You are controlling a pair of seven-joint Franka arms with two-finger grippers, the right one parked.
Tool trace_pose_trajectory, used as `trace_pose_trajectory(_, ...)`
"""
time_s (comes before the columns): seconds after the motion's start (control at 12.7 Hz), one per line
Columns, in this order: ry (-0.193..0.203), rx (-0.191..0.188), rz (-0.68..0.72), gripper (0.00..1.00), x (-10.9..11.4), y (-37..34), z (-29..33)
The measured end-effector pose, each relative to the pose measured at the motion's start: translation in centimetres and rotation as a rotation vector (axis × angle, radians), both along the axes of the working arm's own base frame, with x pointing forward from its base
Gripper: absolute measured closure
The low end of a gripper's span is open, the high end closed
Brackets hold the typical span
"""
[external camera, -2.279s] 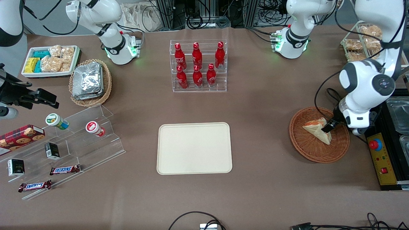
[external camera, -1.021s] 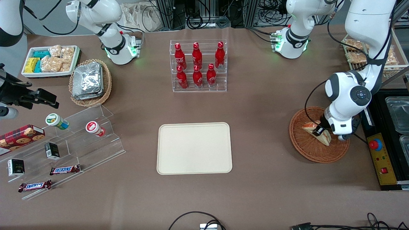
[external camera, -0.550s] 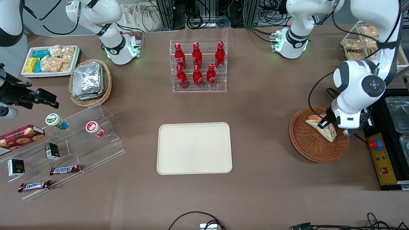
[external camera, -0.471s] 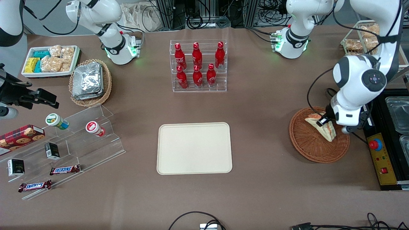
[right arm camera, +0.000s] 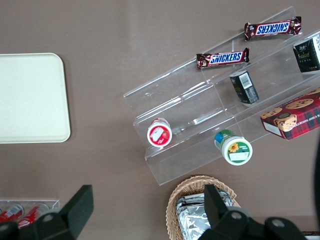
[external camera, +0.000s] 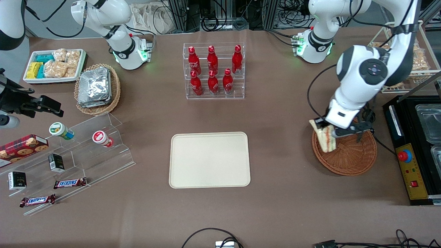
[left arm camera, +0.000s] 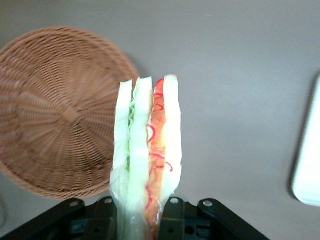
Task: Place sandwich from basket to tray
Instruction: 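Lift the sandwich out of the basket with the left gripper, then carry the sandwich over the cream tray with the left gripper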
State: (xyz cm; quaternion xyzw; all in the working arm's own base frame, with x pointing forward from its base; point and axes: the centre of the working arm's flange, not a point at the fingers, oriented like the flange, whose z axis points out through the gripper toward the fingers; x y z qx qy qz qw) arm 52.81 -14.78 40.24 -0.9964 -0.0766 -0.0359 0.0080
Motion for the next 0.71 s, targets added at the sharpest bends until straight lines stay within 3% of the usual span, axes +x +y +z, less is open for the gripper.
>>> trace_pose_trajectory(0.39, -0.043, -0.036, -0.132, 0.82, 0.0, -7.6, 2.1)
trace_pose_trajectory(0.71, -0.034, -0.08, -0.128, 0.82, 1.2, -11.6, 2.6)
